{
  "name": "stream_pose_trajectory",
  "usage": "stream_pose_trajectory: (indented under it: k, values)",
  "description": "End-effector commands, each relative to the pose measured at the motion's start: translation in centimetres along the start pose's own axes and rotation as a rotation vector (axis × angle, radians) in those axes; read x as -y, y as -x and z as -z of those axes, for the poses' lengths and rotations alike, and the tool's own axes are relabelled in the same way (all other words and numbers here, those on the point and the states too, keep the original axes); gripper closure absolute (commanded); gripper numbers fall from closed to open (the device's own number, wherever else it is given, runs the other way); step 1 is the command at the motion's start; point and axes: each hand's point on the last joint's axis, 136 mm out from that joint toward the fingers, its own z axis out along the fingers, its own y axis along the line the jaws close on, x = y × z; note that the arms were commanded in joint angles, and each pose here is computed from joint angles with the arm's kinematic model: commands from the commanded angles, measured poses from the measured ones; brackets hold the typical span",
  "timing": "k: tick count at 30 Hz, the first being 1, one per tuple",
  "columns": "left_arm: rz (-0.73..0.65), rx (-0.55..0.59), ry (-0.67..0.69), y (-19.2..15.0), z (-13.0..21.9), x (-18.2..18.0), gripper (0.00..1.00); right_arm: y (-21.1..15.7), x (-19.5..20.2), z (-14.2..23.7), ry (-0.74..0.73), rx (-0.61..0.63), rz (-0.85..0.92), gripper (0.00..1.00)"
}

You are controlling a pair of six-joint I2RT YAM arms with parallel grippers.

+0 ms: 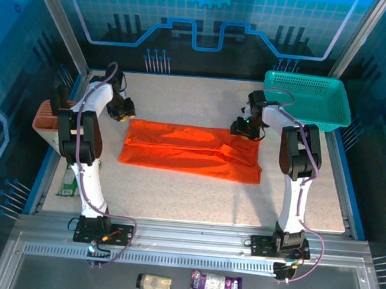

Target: Fold the inside-out t-shirt

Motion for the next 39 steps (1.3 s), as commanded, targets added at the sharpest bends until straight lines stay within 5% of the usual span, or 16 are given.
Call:
stream_pose_trajectory:
  k: [1,10,18,27,39]
  values:
    - [0.008,0.068,-0.015,1.4,2.4,0.6,0.67,-0.5,0.2,1.2,0.0,-0.011,-0.027,0.51]
    - [-0.022,0.009,0.001,-4.7,2.9,0.2,0.7,-1.5,-3.1,5.5,0.013,0.033,0.045,0.51]
    - [0.114,0.013,-0.134,-9.3,3.2,-1.6,0.68,-5.8,0.6,7.9,-0.117,0.031,0.011,0.51]
    - [0.219,-0.007,-0.247,-9.9,2.3,-2.3,0.68,-9.3,3.8,6.5,0.006,0.014,-0.131,0.52]
    - [0.237,-0.025,-0.236,-9.5,1.2,-2.7,0.66,-11.2,5.1,4.2,0.061,-0.043,-0.209,0.55]
